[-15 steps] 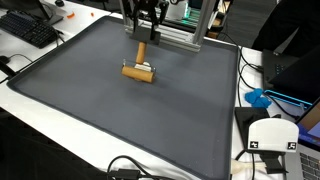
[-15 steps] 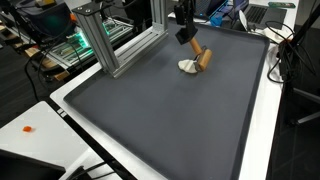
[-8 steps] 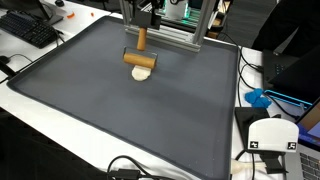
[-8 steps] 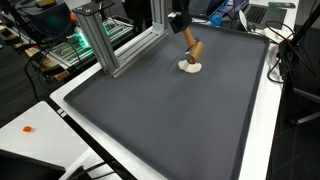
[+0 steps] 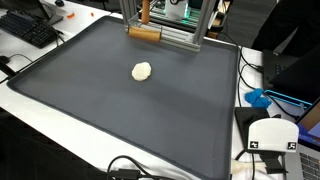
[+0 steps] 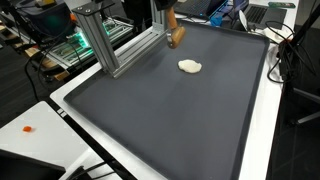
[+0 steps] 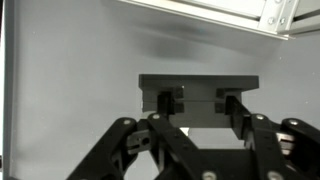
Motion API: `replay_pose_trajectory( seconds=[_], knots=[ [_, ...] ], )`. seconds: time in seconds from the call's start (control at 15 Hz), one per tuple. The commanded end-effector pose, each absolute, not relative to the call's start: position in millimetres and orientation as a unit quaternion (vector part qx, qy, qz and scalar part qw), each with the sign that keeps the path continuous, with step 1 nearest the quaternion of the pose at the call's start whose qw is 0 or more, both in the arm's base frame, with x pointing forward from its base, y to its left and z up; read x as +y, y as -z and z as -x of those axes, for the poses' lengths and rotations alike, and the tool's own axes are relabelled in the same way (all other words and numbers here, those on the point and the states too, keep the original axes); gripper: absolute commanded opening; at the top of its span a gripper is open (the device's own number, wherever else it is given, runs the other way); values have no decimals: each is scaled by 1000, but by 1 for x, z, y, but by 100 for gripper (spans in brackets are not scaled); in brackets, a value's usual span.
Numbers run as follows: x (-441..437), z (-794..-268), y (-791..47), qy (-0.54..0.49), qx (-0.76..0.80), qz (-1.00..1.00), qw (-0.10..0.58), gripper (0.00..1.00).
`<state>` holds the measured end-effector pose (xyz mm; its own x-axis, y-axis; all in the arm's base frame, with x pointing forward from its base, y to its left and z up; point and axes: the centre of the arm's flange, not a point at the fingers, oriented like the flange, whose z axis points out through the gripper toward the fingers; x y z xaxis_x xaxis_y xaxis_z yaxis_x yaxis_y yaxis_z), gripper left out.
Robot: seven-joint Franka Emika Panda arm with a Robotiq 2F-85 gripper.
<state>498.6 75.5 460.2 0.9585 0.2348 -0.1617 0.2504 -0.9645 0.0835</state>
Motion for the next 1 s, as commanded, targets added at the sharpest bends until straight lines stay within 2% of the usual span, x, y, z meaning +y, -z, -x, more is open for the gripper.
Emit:
replay_pose_trajectory(
  seconds=[0.0,0.2,0.6,0.93],
  knots=[
    [71,-481,-482,123,120,-984,40,35],
    [72,-463,-487,158,99,-982,24,35],
    [85,-438,-497,184,52,-980,-52,35],
    [92,-422,-496,196,34,-978,-66,35]
  ],
)
